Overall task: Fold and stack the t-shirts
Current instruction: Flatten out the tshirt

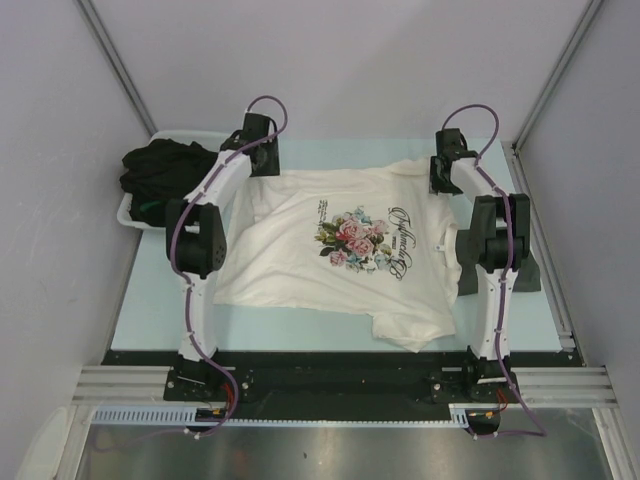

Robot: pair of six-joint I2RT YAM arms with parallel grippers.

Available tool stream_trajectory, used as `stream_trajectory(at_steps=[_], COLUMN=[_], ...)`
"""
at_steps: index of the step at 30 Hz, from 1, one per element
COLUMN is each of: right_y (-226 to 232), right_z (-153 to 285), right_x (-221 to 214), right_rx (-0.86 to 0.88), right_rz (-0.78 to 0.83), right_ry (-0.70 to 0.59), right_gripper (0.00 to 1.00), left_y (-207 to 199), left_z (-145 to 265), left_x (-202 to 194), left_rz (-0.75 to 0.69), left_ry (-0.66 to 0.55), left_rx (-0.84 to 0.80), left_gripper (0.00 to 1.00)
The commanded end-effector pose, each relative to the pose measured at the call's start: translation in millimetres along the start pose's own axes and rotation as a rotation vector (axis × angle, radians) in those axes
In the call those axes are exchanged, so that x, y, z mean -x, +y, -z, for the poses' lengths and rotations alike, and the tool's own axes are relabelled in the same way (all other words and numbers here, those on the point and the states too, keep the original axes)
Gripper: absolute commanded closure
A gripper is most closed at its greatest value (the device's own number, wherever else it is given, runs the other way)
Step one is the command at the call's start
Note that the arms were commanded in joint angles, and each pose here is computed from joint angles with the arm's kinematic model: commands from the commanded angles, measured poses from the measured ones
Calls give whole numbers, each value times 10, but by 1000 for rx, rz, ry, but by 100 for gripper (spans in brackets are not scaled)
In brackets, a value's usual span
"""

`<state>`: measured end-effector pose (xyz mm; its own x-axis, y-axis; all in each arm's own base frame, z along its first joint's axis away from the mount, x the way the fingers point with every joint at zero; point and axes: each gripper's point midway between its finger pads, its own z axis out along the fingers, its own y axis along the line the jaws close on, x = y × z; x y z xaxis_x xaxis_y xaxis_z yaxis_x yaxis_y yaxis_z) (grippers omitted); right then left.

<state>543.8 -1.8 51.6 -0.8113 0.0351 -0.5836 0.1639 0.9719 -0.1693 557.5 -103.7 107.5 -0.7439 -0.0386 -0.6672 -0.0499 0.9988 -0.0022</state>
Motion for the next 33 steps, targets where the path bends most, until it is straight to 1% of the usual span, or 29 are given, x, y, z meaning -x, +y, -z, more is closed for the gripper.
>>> stream_trajectory(at_steps=[1,2,4,8,15,17,20,26,27,33], right_y=[-125,-120,-91,-85,96,147,180,126,-31,-97], right_z=[-96,-134,-204,-276,-372,-424,-437,-248,-261,-130], right_x=[410,405,386,405,353,291,308,517,544,675], right_rx=[24,35,50,92,178,196,209,204,187,171], right_rz=[-14,-14,-8,-32,-79,-86,-95,-109,-133,-147], right_ry=[-94,-88,-75,-74,-49,-24,-15,-68,-71,-99], right_gripper=[48,48,48,47,48,48,48,48,48,48], left_y=[19,32,25,18,56,87,99,81,81,61], left_z=[-78,-183,-235,-401,-543,-579,-596,-563,-550,-527], left_x=[411,367,404,308,167,143,143,194,202,217], left_rz=[2,17,31,55,101,132,173,186,187,188], left_ry=[-88,-75,-85,-61,-16,-6,0,-9,-11,-11], left_rx=[13,18,15,18,22,17,-2,-25,-25,-42], left_gripper=[41,40,39,38,37,37,37,37,37,37])
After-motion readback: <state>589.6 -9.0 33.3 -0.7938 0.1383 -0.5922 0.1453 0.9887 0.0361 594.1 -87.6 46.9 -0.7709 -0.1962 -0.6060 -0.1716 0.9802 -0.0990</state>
